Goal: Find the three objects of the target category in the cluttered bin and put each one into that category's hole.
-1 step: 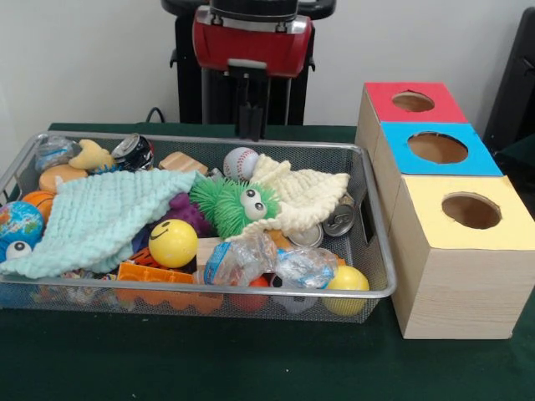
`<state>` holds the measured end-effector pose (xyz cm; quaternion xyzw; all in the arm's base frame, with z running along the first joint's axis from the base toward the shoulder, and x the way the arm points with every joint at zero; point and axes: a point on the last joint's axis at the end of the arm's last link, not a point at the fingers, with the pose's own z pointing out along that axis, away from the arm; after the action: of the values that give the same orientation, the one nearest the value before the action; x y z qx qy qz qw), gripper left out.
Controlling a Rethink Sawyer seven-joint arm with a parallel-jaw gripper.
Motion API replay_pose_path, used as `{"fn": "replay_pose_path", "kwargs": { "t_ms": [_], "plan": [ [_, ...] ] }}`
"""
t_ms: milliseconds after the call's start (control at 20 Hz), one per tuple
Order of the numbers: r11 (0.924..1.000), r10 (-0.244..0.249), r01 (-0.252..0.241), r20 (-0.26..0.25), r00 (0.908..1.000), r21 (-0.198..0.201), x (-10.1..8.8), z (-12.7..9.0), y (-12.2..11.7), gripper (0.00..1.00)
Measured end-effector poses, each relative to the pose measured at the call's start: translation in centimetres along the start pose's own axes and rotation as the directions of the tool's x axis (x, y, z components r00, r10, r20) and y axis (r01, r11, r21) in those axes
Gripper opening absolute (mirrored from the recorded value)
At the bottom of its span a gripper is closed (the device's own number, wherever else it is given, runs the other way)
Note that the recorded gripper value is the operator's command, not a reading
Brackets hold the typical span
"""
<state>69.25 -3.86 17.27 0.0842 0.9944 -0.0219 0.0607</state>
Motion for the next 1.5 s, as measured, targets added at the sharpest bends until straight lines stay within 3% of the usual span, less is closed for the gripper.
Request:
{"fn": "replay_pose_path", "kwargs": {
  "t_ms": [1500],
  "plan": [
    [0.9940,-0.109,0.109,0.021,0.9938,-0.006,-1.0,1.5,-0.2,0.00]
  ]
}}
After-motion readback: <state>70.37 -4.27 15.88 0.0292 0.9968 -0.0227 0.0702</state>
